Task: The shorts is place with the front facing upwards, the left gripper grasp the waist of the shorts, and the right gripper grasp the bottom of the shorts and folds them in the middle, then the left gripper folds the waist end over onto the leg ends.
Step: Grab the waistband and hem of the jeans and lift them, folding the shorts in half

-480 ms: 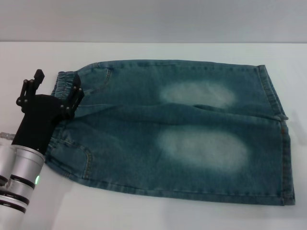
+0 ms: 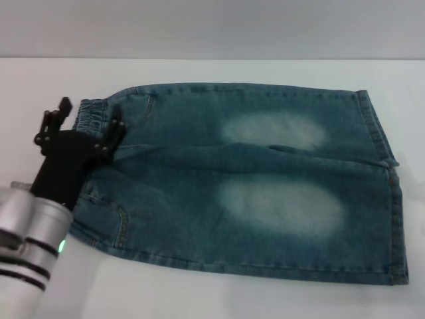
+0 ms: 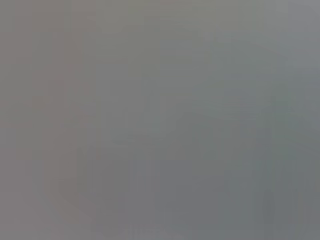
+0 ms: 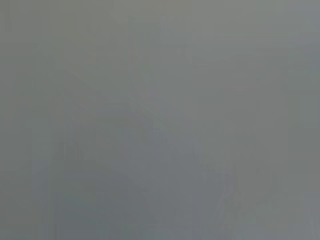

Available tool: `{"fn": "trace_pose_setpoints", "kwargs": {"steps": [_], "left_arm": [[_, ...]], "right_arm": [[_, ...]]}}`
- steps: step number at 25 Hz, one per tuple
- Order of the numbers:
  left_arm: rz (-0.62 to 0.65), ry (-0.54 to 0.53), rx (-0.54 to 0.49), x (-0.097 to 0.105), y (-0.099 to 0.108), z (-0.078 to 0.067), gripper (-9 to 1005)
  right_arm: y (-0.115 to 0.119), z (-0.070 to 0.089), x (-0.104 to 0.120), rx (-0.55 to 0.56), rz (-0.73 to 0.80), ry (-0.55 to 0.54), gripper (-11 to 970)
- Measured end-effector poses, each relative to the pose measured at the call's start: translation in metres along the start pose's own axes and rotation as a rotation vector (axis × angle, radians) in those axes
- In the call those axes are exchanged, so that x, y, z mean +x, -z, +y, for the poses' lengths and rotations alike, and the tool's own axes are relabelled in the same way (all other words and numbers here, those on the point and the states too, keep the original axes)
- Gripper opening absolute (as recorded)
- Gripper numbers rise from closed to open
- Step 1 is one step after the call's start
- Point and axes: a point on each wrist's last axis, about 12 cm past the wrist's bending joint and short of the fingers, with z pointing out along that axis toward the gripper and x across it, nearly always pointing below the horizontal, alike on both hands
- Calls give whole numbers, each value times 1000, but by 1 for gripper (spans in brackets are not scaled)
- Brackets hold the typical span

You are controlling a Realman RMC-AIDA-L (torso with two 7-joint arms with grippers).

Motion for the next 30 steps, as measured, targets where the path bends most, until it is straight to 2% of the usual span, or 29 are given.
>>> {"fn": "trace_pose_setpoints", "kwargs": {"steps": [3,6,8,10,12,14,18,23,26,30], "left_arm": [[50,-60,-3,-14,-8,-11,842],[125,-37,-7,-38,-17,-13,842],[179,11,7,-55,-25,-8,842],[287,62,56,-76,-34,3,842],[383,95,103,-87,-40,12,842],[469,134,138,-93,-44,19,842],[603,219,141,-97,-49,37,841],[702,291,97,-101,-38,58,841],[746,302,52,-103,-31,69,841],[862,248,-8,-103,-25,73,841]], "right_arm": [[-10,2,-14,9,26,-37,740],[-27,7,-36,10,117,-40,740],[-38,8,-54,34,179,-31,740],[-49,9,-72,61,246,-33,739],[-61,10,-89,92,354,-40,739],[-71,10,-100,115,467,-44,739],[-85,19,-115,117,657,-22,738],[-85,29,-135,110,784,9,738],[-81,31,-144,113,833,6,738],[-77,30,-147,95,881,-21,738]]}}
